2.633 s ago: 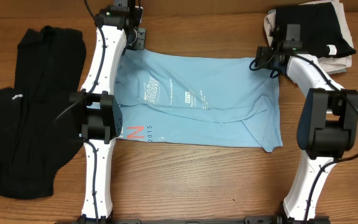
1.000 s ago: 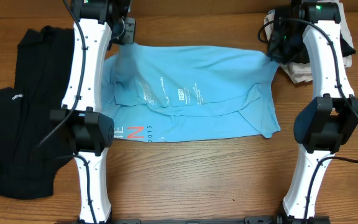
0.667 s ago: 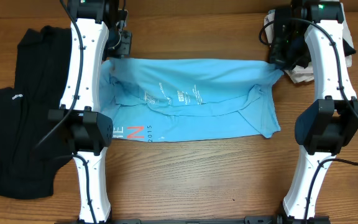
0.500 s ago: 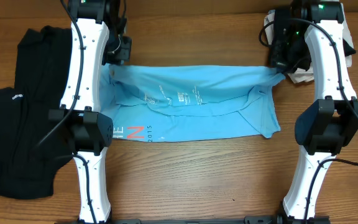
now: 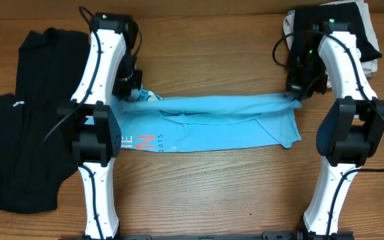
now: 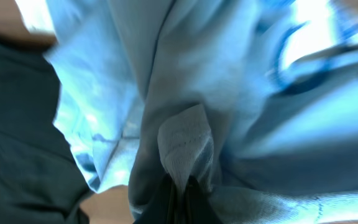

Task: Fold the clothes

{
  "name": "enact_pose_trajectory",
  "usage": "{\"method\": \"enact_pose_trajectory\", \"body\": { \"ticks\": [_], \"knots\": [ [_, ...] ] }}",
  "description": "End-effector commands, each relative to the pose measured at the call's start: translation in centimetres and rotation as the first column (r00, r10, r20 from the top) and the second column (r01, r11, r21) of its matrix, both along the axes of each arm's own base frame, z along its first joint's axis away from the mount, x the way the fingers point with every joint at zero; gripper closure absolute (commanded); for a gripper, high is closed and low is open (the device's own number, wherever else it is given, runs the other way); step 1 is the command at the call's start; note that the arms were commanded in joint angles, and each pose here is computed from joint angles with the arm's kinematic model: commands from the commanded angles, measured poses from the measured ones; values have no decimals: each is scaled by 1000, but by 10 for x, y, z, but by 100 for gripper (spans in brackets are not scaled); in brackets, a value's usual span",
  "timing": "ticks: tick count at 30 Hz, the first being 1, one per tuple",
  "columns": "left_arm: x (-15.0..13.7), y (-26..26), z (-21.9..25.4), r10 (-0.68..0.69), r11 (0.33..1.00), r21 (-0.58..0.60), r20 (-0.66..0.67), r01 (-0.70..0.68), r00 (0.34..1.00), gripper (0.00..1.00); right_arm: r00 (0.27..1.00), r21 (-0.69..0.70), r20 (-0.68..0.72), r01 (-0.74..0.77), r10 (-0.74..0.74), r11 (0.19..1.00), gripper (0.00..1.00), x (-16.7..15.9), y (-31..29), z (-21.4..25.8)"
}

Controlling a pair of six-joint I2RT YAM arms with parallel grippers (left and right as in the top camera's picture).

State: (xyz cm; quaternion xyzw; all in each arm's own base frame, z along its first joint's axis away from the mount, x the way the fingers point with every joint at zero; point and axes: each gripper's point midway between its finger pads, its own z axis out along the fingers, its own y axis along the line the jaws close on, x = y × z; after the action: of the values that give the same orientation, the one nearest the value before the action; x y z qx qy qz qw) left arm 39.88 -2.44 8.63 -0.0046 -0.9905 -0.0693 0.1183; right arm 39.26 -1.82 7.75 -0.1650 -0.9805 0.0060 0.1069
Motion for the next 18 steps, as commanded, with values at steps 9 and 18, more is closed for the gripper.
{"method": "enact_pose_trajectory", "body": {
  "ticks": [9,18],
  "knots": [
    [-37,13,-24,30,997,74,-151,-20,988,14,996,-15,-87,9,-11,1000,31,-32,-2,-24],
    [-4,19,9,26,994,104,20,-28,999,5,999,-17,42,18,-17,1000,27,-7,-7,-3]
  ]
}}
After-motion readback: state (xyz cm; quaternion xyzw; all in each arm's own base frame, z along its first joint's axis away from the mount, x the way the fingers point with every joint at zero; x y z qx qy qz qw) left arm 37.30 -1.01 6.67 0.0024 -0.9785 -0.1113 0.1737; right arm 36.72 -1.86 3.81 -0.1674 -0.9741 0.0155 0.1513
